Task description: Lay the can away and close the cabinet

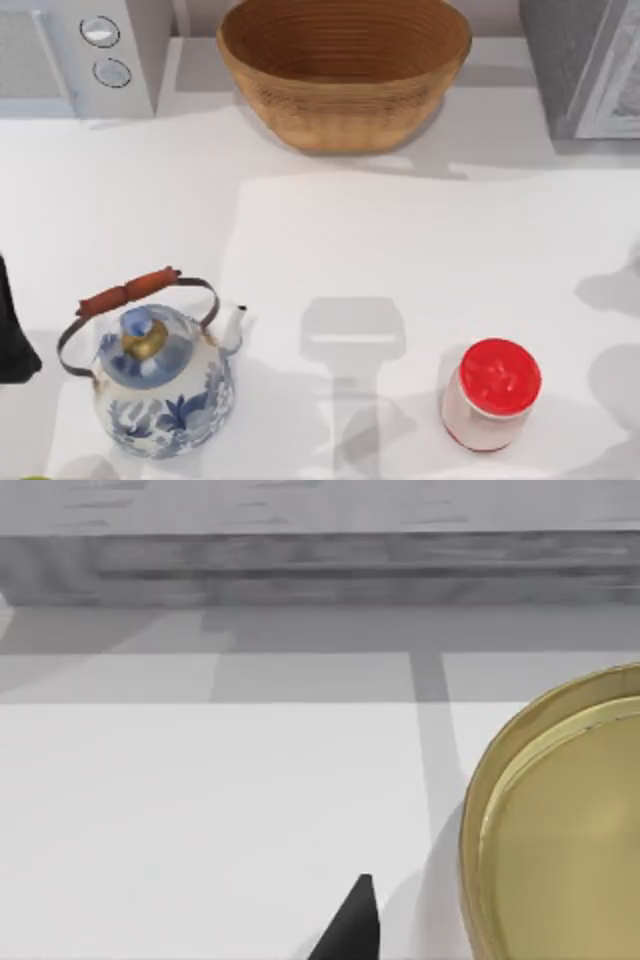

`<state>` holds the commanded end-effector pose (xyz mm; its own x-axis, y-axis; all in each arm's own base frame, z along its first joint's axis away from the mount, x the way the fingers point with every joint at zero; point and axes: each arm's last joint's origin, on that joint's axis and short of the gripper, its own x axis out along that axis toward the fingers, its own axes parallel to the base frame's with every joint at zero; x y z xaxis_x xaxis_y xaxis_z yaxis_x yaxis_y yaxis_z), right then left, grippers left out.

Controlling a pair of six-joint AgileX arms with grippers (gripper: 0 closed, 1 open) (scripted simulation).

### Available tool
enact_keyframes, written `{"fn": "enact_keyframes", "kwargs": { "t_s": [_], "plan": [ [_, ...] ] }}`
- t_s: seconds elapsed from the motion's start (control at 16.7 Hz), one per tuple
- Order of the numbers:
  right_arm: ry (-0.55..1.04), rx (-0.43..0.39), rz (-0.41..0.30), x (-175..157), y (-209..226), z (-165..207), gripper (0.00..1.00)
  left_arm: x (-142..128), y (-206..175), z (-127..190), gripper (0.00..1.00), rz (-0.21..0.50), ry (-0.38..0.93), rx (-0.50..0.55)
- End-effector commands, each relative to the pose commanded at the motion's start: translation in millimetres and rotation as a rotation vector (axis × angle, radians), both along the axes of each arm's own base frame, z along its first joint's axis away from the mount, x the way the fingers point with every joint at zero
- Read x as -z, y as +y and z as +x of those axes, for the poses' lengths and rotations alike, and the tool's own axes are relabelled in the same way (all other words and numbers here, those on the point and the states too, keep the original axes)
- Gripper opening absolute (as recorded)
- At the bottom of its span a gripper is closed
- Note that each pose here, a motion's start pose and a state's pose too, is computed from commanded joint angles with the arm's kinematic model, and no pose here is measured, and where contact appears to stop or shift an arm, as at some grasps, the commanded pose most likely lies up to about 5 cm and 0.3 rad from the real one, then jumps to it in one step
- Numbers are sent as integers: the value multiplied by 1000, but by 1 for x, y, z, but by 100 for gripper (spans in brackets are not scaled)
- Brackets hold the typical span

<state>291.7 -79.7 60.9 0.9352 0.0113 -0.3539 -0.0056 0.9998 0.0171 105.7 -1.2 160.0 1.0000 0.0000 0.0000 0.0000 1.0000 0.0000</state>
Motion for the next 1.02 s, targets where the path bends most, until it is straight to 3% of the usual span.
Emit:
{"fn": "enact_keyframes", "kwargs": {
  "t_s": [0.36, 0.72, 1.02],
  "plan": [
    [56, 7, 46, -48, 1, 1, 0, 0, 0, 0, 100, 0, 0, 0],
    [-44, 22, -4, -122, 3, -4, 0, 0, 0, 0, 100, 0, 0, 0],
    [-67, 18, -15, -135, 4, -6, 0, 0, 0, 0, 100, 0, 0, 0]
  ]
}}
